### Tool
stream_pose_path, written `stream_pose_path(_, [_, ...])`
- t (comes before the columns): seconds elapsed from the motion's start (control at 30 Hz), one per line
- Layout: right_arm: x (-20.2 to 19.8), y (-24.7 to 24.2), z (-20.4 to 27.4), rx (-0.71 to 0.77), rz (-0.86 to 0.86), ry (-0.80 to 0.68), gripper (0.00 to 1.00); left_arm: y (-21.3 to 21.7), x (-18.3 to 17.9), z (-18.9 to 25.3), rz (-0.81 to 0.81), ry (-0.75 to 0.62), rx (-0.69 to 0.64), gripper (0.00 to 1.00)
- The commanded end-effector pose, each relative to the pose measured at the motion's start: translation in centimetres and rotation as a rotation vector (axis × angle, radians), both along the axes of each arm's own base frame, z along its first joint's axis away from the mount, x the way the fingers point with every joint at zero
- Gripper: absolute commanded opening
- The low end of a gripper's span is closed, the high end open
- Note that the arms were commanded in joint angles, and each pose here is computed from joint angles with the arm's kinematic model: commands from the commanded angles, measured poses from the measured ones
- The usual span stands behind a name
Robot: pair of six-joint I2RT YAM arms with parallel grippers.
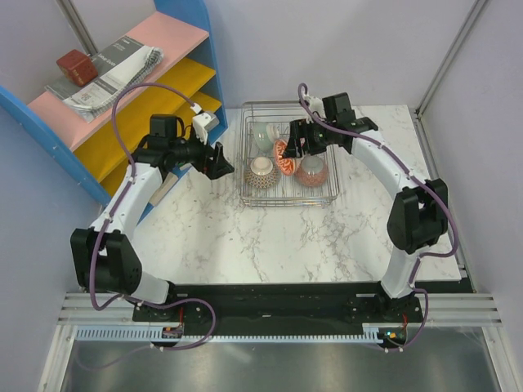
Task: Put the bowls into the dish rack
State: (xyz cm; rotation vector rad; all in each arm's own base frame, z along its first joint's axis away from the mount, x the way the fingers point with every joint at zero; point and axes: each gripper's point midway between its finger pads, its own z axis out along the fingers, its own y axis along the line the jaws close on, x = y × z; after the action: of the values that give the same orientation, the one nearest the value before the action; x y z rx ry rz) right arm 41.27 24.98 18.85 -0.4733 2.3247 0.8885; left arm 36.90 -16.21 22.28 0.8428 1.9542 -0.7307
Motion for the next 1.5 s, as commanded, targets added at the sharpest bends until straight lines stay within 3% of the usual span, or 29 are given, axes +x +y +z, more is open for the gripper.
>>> stream_pose_path(0.0, [1.7, -1.6, 2.2, -0.152, 0.057, -0.146, 0.00, 0.3, -0.9, 1.0, 0.002, -0.016, -0.018, 1.00])
stream_pose_path(0.47, [2.5, -3.5, -0.3, -0.534, 0.207, -0.239, 0.00, 1.0, -2.3, 0.4, 0.022, -0.003, -0.001, 1.00])
stream_pose_path(1.47, [0.1, 0.1, -5.7, -0.870, 0.352, -0.300, 0.00, 2.0, -3.5, -1.1, 0.038, 0.002, 0.018, 1.00])
